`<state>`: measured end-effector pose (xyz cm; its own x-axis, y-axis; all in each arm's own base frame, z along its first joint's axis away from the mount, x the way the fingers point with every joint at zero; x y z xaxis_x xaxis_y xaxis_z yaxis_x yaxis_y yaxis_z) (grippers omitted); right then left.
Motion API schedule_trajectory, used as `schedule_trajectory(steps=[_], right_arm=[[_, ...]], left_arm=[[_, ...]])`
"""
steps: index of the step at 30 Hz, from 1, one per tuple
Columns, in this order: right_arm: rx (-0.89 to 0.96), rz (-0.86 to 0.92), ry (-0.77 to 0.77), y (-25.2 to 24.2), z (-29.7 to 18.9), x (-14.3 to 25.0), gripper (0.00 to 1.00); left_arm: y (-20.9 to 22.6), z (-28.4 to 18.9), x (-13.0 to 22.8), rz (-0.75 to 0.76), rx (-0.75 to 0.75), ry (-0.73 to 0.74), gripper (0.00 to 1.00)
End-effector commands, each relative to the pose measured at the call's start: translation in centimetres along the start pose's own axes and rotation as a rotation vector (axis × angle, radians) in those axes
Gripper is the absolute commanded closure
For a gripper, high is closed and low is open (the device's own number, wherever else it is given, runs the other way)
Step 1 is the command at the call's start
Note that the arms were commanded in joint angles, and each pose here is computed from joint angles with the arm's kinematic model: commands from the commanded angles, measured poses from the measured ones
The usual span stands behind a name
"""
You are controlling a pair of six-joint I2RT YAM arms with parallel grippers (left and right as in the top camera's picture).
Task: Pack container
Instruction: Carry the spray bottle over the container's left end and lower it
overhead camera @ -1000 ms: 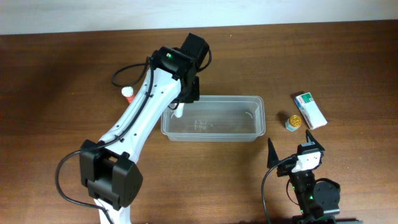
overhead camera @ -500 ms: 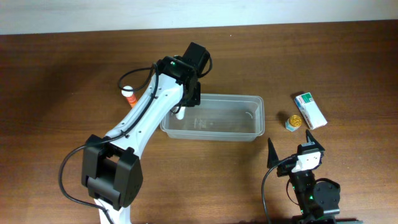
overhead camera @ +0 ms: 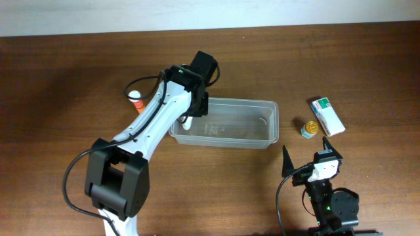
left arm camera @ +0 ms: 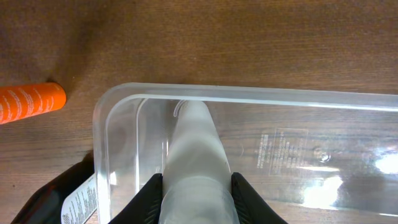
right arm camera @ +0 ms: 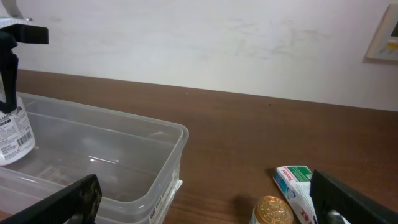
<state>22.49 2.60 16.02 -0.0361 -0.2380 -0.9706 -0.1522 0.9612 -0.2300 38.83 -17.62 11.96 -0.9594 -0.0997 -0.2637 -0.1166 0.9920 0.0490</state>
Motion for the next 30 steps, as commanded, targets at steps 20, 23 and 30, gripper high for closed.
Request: schedule_trajectory(steps=[20, 23, 30], right_arm=[[0.012, -0.003, 0.005, -0.21, -0.02, 0.24, 0.02], [0.012, -0.003, 0.005, -0.21, -0.02, 0.24, 0.02], [0.012, -0.003, 0.005, -0.21, -0.02, 0.24, 0.02]], left_arm=[[0.28, 0.46, 0.62, 0.038, 0.017, 0.038, 0.65], [0.28, 0.46, 0.61, 0.038, 0.017, 0.037, 0.60], [0.34, 0.44, 0.63, 0.039, 0.013, 0.038, 0.57]])
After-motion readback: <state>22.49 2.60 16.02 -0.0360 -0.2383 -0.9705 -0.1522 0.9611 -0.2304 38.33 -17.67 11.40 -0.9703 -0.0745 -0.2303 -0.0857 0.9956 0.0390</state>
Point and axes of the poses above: each gripper's point midway between its finger pads, its own z axis out along the fingers, its own y axis along the line the jaws close on, x = y × z, the point moved 2 cm from there along -z, back along the fingers, and after that the axes turned 10 degrees about -z, right-handed, at the moved point
